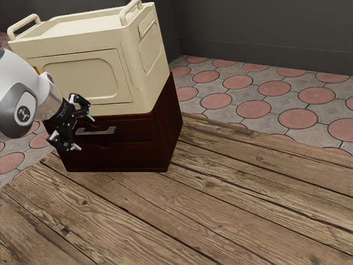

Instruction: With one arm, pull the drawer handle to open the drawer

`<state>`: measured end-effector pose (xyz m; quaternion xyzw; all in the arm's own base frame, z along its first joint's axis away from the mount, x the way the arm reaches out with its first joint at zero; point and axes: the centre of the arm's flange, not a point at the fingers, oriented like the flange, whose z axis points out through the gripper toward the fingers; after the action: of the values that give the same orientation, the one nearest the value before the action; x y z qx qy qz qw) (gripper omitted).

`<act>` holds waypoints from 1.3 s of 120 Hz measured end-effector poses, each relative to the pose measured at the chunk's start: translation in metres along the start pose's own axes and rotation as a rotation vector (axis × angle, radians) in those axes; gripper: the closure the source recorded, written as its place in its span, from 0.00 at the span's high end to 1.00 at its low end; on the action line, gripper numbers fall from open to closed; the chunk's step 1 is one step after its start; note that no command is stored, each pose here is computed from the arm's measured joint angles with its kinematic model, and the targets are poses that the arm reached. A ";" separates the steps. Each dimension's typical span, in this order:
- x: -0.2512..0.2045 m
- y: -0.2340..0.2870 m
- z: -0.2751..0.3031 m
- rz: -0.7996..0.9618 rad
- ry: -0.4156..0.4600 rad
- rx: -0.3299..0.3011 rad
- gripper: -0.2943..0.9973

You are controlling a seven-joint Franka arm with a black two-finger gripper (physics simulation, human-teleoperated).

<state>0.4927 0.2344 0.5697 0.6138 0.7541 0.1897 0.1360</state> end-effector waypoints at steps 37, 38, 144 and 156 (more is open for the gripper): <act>-0.001 -0.004 0.016 -0.035 0.003 0.010 0.75; -0.001 -0.004 0.017 -0.035 0.003 0.011 0.75; -0.004 -0.006 0.017 -0.081 -0.004 0.026 0.20; -0.004 -0.008 0.014 -0.085 -0.009 0.039 0.19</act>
<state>0.4926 0.2309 0.5530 0.5845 0.7825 0.1663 0.1354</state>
